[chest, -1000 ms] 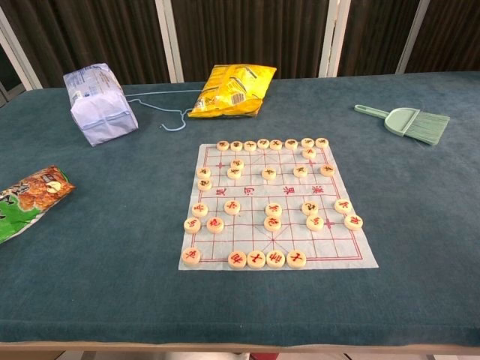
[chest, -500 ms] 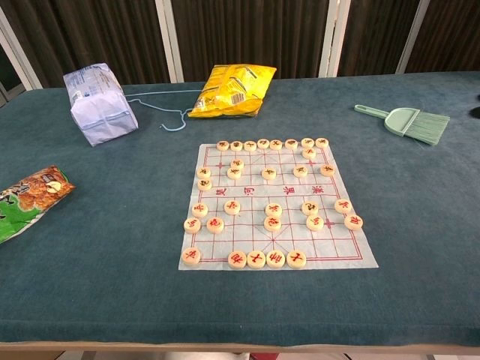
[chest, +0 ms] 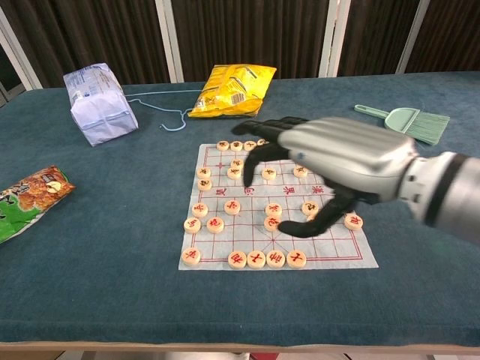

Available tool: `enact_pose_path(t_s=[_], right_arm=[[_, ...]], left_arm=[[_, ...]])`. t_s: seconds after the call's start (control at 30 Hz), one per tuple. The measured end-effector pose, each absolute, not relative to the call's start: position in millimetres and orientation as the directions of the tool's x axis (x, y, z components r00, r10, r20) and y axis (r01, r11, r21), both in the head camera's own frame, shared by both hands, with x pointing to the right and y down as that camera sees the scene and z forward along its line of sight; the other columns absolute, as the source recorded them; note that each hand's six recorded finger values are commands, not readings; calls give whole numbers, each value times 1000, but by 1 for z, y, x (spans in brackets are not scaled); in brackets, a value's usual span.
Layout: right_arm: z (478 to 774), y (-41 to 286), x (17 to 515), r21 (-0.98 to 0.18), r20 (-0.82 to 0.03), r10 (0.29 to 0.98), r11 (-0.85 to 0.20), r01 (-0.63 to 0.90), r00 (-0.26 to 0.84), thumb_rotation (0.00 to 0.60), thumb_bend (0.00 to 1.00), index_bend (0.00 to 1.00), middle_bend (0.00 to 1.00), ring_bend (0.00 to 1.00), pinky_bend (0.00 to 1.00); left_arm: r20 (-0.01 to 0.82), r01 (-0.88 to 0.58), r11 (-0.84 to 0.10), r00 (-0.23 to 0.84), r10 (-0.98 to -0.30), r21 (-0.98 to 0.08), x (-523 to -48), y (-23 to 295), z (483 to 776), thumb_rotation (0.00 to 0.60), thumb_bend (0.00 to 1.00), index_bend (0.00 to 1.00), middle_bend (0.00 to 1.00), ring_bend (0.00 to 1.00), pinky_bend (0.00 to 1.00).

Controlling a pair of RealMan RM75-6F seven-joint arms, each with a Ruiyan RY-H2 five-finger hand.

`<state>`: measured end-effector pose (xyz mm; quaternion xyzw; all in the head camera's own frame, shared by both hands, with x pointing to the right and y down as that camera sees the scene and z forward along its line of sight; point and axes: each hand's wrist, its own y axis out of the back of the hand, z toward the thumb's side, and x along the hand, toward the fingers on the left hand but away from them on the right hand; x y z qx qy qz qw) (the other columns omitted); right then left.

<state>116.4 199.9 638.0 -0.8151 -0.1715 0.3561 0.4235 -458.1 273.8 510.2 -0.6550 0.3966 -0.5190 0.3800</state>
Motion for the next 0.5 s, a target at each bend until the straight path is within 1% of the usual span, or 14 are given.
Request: enact_pose_path(t_s=[0.17,0.33,0.5], right_arm=[[660,200,67,-794,-448,543,-607,-37,710,600,430,487,0,0,0],[684,205,42,-763,-490,526,-644,-50,695,600,436,492,0,0,0],[694,211,31,-760,-511,514,-645,-82,689,600,435,493,0,0,0]], left_arm=[[361,-146,-379,133,-923,-914,-462,273,505,600,432,0,0,0,68],[349,-155,-365,122,-929,-918,-467,272,501,600,431,0,0,0,68],[346,-159,-363,127,-930,-918,-467,273,499,600,424,0,0,0,68]])
